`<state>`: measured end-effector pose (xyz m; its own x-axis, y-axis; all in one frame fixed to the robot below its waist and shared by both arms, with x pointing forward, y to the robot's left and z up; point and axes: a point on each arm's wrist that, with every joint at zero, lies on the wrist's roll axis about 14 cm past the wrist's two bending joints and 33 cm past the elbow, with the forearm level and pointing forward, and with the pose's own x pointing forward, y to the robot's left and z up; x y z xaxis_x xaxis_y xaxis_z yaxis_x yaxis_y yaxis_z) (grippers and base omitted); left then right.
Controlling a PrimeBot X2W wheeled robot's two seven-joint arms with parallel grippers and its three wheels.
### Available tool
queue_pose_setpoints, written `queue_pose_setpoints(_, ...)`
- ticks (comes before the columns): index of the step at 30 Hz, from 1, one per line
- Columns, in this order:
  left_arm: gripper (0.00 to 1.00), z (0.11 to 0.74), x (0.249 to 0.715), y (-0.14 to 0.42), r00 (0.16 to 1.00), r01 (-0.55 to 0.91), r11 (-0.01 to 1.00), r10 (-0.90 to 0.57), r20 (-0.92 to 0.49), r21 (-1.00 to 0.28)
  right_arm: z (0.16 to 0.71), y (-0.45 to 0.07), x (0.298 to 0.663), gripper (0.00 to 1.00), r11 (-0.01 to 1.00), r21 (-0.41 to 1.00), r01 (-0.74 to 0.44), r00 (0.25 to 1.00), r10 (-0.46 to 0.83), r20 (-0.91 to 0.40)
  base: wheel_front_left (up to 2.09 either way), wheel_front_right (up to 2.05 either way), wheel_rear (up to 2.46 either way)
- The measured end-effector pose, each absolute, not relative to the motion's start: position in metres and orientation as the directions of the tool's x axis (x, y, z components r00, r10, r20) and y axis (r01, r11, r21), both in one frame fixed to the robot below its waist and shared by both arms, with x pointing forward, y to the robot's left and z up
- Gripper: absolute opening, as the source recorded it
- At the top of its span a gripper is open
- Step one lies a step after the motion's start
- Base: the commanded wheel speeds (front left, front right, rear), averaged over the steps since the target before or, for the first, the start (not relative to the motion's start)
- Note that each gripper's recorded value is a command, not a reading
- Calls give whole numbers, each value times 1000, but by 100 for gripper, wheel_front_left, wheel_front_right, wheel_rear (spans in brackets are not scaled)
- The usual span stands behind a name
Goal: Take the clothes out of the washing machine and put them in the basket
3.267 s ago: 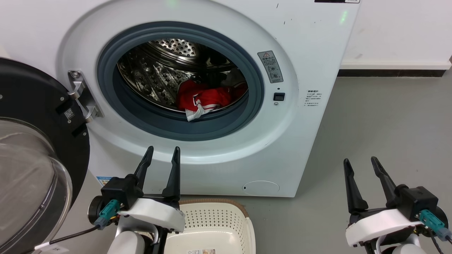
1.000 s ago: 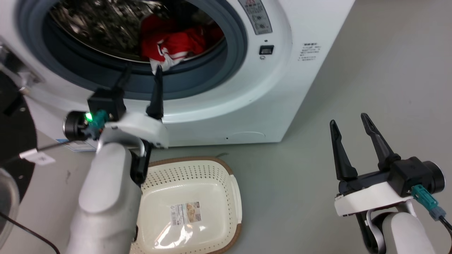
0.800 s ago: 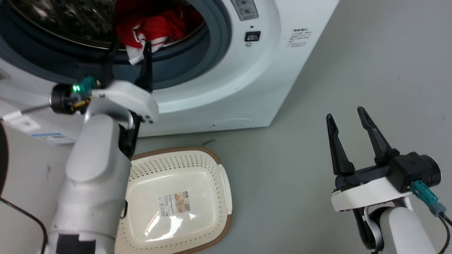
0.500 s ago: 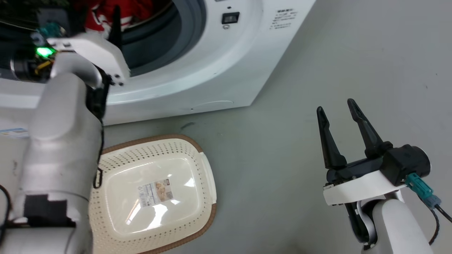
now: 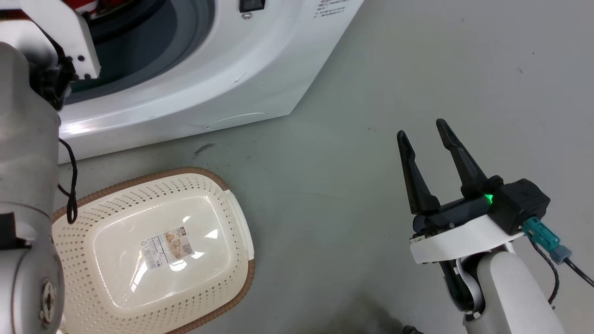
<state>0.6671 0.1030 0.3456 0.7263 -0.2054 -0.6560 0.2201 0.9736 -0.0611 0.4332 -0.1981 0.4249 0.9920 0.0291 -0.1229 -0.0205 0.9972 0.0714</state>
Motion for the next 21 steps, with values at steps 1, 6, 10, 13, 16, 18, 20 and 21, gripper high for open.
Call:
queue_pose_setpoints(1,100,344,668,102,711,219,974,-203,-673,-63,424,-198,433,100,997,74,-19,992,28,-125,0,0,0)
queue_pose_setpoints(6,100,339,670,102,628,195,978,-184,-756,-76,422,-199,433,100,997,81,-15,991,25,-131,0,0,0)
queue_pose_setpoints(10,53,335,668,103,563,170,982,-160,-811,-76,421,-201,431,100,996,85,-7,990,18,-138,0,0,0)
queue_pose_setpoints(13,0,332,664,103,526,154,985,-154,-836,-84,420,-202,430,100,996,88,-3,990,15,-141,0,0,0)
queue_pose_setpoints(16,0,330,661,101,521,154,984,-158,-839,-90,421,-203,430,100,996,89,0,990,12,-139,0,0,0)
queue_pose_setpoints(18,0,334,662,103,555,151,985,-154,-817,-83,423,-205,430,100,996,88,4,991,8,-134,0,0,0)
queue_pose_setpoints(20,0,337,660,104,591,151,985,-156,-791,-81,426,-204,430,100,996,89,1,992,10,-127,0,0,0)
queue_pose_setpoints(21,0,340,660,104,614,151,985,-158,-773,-82,428,-203,430,100,996,90,-1,992,12,-122,0,0,0)
